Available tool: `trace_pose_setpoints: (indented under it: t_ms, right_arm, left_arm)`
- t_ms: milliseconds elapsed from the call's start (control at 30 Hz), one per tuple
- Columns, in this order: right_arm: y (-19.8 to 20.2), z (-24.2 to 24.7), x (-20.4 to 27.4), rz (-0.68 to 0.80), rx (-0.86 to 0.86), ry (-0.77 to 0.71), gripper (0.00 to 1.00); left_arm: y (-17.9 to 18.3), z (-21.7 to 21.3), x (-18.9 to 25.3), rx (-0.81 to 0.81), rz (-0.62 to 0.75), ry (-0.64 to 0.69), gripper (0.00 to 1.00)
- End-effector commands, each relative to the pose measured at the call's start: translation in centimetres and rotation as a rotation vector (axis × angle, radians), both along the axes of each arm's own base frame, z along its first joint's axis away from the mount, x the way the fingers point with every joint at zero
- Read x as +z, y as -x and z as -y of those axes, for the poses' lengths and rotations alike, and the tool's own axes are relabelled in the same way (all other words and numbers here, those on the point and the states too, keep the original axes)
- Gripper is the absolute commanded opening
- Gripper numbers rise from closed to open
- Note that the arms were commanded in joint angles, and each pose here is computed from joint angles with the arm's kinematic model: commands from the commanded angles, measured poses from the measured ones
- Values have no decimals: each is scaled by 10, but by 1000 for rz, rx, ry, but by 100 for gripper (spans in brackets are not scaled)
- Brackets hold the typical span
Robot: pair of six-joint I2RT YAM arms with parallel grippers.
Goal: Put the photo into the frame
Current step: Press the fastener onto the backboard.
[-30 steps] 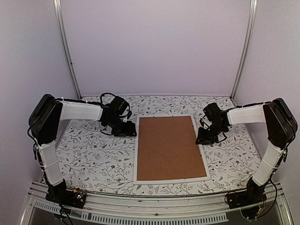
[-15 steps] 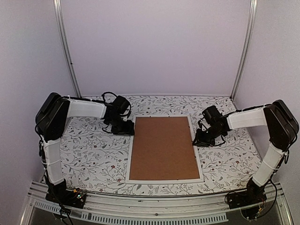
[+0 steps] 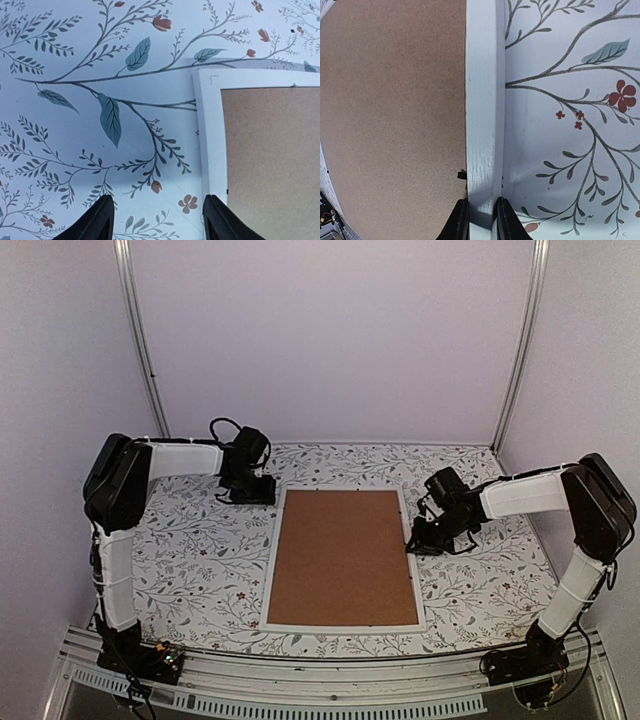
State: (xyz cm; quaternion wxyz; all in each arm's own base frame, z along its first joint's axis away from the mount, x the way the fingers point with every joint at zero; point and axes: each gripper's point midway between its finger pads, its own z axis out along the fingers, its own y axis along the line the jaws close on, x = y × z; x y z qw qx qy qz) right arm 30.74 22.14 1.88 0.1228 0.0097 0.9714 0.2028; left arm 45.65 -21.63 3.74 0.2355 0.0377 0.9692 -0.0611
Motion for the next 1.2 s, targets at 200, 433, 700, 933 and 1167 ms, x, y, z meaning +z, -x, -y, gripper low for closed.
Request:
trace_pose_setpoints:
  t_ms: [200,433,700,933,1167]
  right_arm:
    - [22,1,-15,-83,30,43,19]
    - [23,2,-16,-85,29,48,19]
    - [24,2,-16,-85,30,48,19]
    - [25,2,-19,-91,32,52,19]
    - [25,1,-21,-94,38,50,19]
  left_arm:
    - [-9,1,-15,-18,-18,-33,63]
    - [-1,6,-14,-21,-21,-36,63]
    - [0,7,4,-2,27,-78,63]
    - [1,14,0,-14,20,-86,63]
    - [1,15,6,-9,42,-88,63]
